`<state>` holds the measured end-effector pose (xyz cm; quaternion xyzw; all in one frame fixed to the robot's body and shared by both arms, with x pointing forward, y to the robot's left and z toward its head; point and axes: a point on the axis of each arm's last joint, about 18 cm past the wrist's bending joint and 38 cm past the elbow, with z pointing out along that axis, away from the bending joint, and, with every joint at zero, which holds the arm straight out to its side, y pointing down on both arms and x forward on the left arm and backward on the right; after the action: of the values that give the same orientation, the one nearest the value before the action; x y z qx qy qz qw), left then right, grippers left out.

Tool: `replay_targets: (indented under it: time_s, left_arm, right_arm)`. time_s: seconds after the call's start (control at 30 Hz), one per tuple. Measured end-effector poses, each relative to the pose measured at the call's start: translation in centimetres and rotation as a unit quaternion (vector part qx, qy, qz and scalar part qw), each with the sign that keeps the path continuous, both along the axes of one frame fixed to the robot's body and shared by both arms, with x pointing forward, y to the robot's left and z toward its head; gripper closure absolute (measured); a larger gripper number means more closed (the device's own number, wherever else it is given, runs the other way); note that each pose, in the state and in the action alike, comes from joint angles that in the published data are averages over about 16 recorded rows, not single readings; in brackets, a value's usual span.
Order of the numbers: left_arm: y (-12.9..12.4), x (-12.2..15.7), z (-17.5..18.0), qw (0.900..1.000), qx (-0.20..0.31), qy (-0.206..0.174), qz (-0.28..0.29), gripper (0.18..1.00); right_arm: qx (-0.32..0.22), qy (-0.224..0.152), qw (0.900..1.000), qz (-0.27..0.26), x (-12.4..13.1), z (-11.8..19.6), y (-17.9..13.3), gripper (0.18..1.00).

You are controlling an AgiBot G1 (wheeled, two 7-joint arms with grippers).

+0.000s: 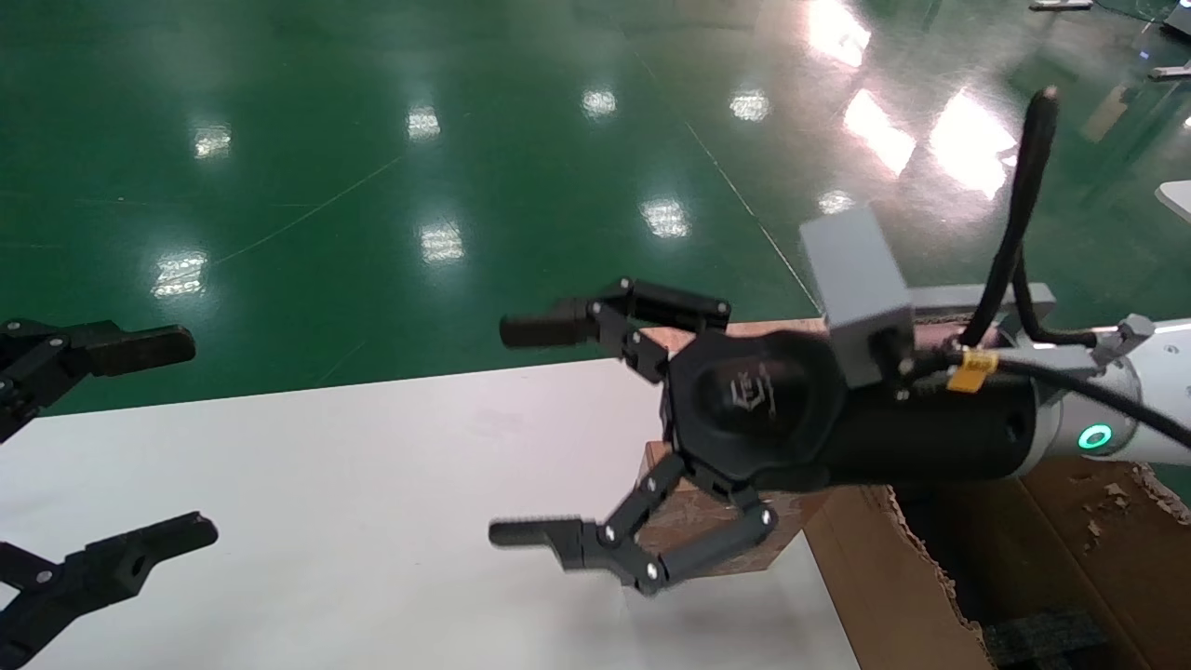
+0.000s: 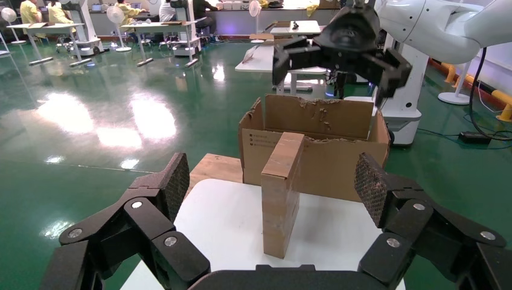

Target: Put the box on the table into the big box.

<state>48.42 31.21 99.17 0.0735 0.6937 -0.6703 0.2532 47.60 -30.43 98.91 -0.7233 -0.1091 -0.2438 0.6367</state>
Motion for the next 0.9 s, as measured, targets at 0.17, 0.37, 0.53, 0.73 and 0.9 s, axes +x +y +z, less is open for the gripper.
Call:
replay_targets:
  time_s: [0.17, 0.37, 0.53, 0.73, 0.9]
  left_arm:
    - [0.0, 0.0, 0.0, 1.0000, 0.000, 0.000, 0.000, 0.189]
    - [0.0, 0.0, 0.0, 1.0000, 0.000, 0.000, 0.000, 0.214]
    - [0.0, 0.0, 0.0, 1.0000, 0.000, 0.000, 0.000, 0.259]
    - [0.0, 0.0, 0.0, 1.0000, 0.000, 0.000, 0.000, 0.345]
    - [0.0, 0.0, 0.0, 1.0000, 0.000, 0.000, 0.000, 0.441]
  right_arm:
    - [-0.028, -0.002, 1.000, -0.012, 0.5, -0.3, -0.8, 0.178]
    - [-0.062, -0.004, 0.997, -0.041, 1.6, -0.7, -2.5, 0.178]
    - [-0.084, -0.003, 0.994, -0.074, 2.9, -1.1, -4.3, 0.178]
    - [-0.102, 0.003, 0.989, -0.110, 4.3, -1.8, -6.4, 0.178]
    - [-0.115, 0.013, 0.984, -0.132, 5.3, -2.5, -7.8, 0.178]
